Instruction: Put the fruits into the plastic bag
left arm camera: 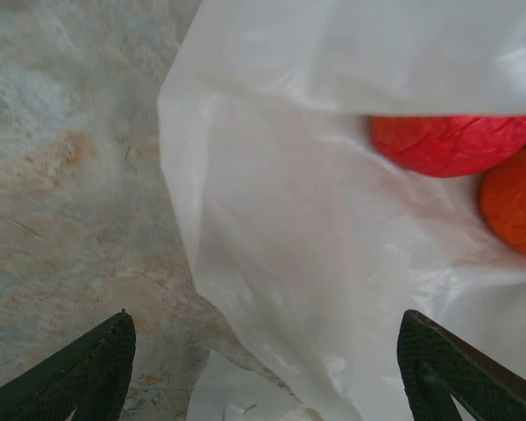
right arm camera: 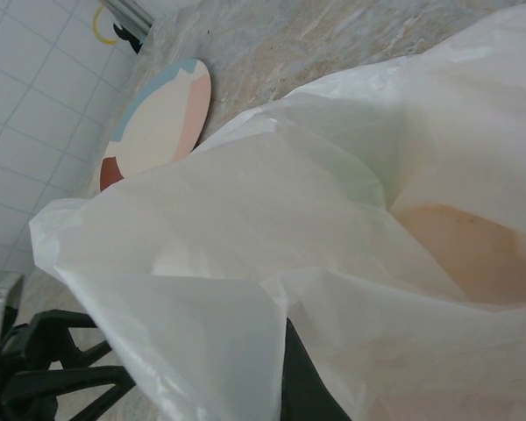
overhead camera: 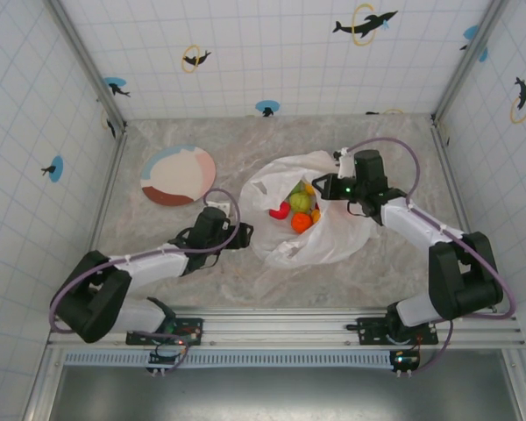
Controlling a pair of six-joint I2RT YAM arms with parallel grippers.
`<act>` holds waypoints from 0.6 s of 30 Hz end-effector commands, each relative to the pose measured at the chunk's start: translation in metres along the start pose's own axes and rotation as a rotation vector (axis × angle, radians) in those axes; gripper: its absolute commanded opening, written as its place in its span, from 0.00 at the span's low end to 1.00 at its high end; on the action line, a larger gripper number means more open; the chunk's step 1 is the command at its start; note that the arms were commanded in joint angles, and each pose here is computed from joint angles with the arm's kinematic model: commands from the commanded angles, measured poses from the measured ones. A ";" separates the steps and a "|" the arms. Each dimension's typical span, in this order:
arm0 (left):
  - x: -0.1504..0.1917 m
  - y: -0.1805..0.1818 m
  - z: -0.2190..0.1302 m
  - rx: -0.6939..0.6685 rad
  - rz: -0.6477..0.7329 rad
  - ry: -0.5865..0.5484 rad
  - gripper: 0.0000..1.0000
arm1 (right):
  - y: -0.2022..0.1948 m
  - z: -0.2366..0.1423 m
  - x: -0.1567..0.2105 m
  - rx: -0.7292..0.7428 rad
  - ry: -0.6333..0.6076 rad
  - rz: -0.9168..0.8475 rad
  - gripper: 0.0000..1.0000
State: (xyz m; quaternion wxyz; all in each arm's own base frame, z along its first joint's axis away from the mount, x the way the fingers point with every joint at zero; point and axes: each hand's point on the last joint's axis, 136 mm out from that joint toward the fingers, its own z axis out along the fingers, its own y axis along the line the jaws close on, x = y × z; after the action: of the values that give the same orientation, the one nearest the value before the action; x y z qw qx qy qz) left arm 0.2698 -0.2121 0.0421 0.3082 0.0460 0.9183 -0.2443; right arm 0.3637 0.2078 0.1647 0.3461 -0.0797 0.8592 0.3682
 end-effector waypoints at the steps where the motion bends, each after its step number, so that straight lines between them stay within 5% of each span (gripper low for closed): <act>1: -0.008 -0.012 0.007 0.040 -0.046 0.006 0.79 | 0.006 -0.014 -0.013 -0.011 -0.051 -0.031 0.00; 9: -0.013 -0.033 0.020 0.133 -0.056 0.034 0.73 | 0.001 -0.016 -0.010 -0.011 -0.046 -0.018 0.00; 18: -0.008 -0.050 0.025 0.182 -0.041 0.047 0.53 | 0.001 -0.017 -0.012 -0.014 -0.050 -0.016 0.00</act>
State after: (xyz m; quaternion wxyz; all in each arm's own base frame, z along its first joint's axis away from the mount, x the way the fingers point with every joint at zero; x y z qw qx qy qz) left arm 0.2734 -0.2525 0.0393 0.2665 0.0507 0.9113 -0.3097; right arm 0.3669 0.1969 0.1770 0.3634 -0.0739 0.8525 0.3683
